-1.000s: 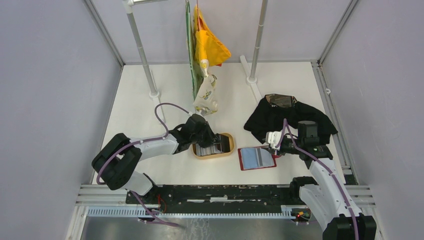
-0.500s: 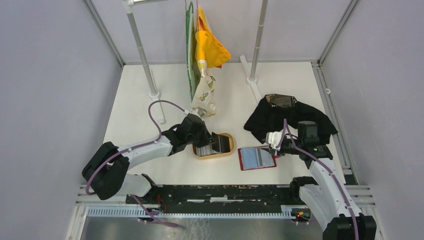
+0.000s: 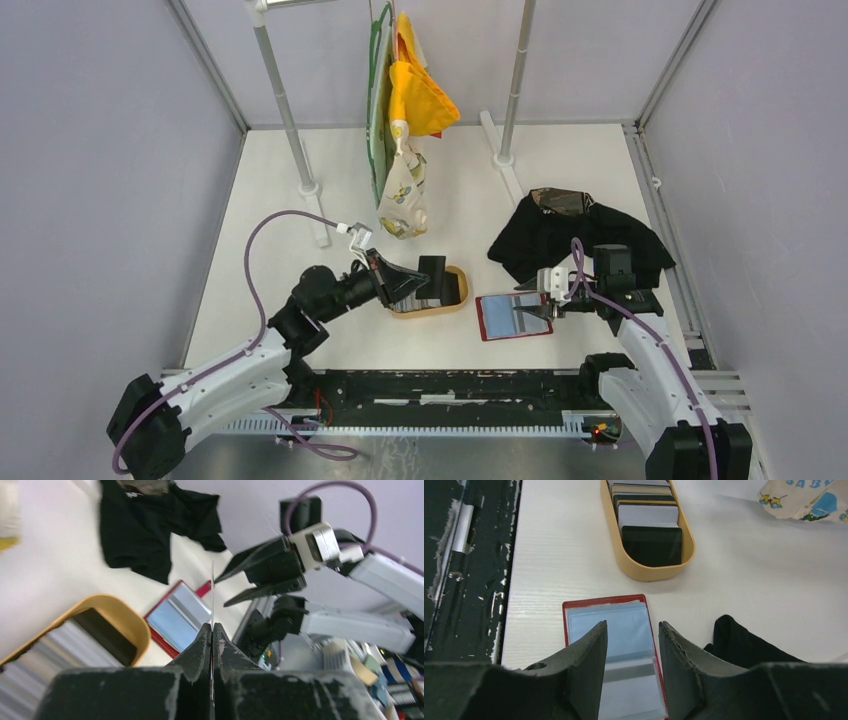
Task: Put the credit cards into the card holder
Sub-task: Pick up the credit card from the storage box.
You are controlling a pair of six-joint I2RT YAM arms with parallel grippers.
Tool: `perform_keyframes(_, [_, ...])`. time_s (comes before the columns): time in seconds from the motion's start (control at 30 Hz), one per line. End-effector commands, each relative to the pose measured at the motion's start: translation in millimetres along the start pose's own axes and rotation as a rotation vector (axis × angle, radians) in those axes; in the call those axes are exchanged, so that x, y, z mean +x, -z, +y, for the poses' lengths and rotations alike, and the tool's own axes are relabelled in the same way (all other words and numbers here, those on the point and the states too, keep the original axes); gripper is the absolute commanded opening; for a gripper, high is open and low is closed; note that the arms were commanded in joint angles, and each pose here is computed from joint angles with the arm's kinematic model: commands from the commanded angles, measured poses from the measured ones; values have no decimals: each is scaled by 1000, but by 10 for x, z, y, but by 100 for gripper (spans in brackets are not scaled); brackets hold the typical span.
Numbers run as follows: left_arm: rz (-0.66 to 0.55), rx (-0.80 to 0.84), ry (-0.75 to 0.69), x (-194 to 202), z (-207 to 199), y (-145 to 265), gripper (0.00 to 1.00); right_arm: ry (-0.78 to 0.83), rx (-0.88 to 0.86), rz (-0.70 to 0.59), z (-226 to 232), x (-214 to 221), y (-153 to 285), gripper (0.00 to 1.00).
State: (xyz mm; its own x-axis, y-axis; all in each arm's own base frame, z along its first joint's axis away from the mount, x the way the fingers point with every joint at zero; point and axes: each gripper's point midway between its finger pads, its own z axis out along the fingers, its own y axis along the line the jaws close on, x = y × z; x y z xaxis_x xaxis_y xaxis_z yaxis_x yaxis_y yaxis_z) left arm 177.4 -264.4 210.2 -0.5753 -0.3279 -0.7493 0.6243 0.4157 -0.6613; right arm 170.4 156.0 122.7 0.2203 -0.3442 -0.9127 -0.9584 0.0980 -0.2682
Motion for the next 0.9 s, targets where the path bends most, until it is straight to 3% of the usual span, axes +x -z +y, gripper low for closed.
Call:
perform_keyframes(0.0, [-103,296,-47,-128,-563,-25,2,-23,-57,-133,81,-264,-31,48])
perform_keyframes(0.37, [-152,303,-97,172,-947,-554,2,-134,-133,-309,188,-563,-37,64])
perform_keyframes(0.87, [-182,389,-37,374,-1015,-1000,2,-287,-164,-255,142,-557,-104,60])
